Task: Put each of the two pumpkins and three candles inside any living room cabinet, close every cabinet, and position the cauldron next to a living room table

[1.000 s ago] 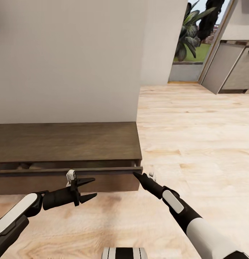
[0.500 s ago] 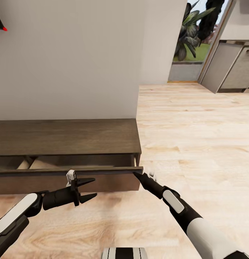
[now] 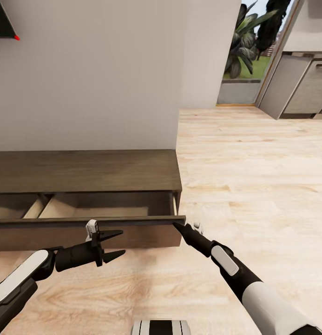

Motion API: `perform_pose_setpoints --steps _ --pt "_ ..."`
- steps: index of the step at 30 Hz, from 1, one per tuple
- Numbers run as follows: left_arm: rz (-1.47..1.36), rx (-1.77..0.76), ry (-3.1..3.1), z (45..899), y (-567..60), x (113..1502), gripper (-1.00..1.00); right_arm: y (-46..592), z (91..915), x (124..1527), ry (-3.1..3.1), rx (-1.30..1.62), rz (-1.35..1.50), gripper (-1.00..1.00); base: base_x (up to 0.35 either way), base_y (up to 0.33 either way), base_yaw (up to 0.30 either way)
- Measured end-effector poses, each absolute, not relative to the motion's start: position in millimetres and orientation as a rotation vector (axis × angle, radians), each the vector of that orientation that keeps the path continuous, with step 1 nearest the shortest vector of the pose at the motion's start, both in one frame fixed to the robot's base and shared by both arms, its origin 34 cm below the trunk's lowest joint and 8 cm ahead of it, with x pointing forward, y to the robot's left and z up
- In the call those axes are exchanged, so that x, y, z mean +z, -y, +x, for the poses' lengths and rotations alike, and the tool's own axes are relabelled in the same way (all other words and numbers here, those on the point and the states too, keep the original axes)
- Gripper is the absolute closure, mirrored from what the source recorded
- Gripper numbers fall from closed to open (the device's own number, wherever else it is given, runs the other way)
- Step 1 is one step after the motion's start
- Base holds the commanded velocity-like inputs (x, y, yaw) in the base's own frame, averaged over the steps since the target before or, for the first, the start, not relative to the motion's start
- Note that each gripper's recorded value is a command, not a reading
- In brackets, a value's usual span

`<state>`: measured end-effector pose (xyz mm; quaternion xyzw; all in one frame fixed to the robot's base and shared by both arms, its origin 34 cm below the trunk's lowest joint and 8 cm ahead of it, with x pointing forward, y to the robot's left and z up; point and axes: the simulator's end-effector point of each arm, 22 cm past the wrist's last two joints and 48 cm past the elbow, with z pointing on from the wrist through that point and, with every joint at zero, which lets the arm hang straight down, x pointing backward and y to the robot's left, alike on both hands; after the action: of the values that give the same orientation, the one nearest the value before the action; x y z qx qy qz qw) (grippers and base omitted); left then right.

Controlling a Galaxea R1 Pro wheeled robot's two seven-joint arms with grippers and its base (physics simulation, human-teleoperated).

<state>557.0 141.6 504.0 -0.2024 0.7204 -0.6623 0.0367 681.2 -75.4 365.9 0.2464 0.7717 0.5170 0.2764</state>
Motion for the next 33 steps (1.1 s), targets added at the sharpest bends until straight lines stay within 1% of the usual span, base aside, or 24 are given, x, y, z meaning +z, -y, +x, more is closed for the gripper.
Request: perform_pose_setpoints --steps 18,33 --pt "-0.622 -2.034 -2.211 557.0 -141.6 504.2 -1.00 76.9 682.1 366.0 -2.070 1.386 0.666 1.00 -0.049 0.000 0.000" --pt "-0.621 -2.034 -2.211 556.9 -141.6 504.3 -1.00 77.2 681.2 366.1 -2.073 1.389 0.660 1.00 -0.004 0.000 0.000"
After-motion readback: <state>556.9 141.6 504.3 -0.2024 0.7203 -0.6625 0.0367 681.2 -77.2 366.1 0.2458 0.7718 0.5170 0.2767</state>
